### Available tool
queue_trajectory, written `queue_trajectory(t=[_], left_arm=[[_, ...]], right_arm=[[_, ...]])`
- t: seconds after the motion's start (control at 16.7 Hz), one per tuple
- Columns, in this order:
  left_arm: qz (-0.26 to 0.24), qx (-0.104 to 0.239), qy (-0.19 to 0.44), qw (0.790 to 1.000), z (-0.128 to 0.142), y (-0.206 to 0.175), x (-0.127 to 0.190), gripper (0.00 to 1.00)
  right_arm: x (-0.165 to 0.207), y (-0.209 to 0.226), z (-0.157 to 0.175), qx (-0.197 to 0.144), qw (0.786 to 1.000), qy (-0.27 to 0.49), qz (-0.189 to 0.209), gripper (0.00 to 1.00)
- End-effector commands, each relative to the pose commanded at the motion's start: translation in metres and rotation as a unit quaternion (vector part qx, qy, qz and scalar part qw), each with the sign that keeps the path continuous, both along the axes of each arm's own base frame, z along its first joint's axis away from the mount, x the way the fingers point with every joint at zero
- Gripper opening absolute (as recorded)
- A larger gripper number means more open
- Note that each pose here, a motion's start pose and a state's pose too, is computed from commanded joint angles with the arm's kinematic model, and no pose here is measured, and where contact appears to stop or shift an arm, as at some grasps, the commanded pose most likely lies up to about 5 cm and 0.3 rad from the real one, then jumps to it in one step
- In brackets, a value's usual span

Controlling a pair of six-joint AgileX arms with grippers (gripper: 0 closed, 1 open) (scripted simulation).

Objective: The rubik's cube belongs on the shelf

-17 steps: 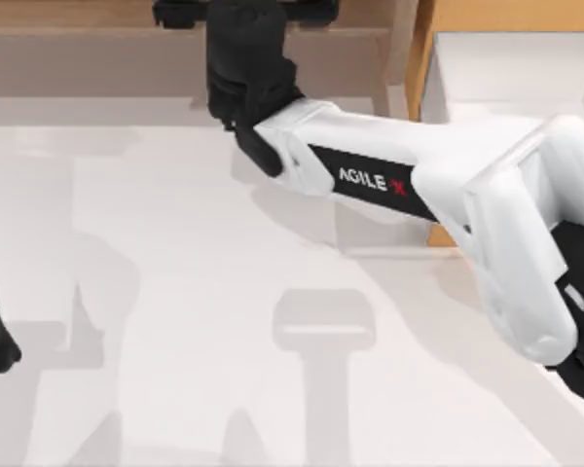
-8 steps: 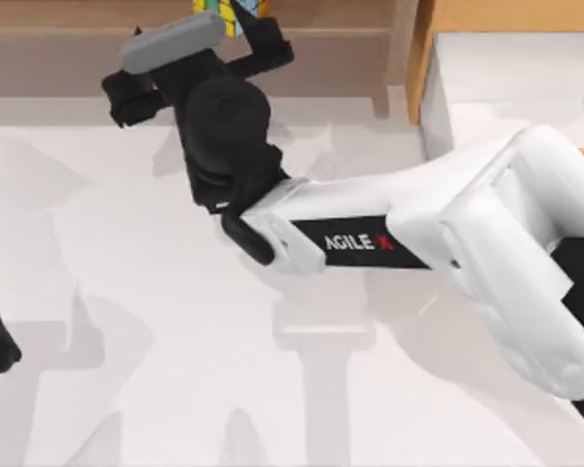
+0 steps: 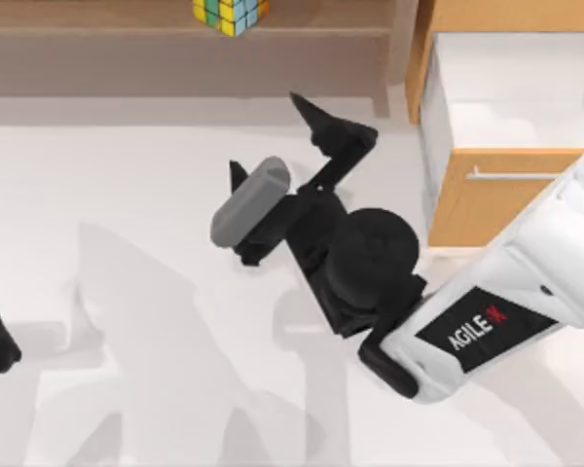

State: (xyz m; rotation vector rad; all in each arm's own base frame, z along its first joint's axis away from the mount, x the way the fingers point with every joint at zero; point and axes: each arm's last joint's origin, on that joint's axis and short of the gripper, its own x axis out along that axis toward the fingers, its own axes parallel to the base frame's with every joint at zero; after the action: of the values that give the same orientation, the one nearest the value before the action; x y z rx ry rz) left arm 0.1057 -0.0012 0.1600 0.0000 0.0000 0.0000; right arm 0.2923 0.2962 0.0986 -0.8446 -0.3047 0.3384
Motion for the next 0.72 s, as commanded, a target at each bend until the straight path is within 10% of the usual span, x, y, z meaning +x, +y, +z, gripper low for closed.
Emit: queue_trajectory(t=[0.42,0.72], left_arm=[[0.000,0.000,0.000,1.000,0.000,0.000,0.000,1.00],[0.000,0.000,0.000,1.000,0.000,0.000,0.000,1.00]], right_arm=[[-0.054,-0.156,-0.015,-0.250,0.962,-0.022,-0.109,1.00],[-0.065,-0.219,-0.011,-0.333,0.919,-0.010,-0.209,1.00]])
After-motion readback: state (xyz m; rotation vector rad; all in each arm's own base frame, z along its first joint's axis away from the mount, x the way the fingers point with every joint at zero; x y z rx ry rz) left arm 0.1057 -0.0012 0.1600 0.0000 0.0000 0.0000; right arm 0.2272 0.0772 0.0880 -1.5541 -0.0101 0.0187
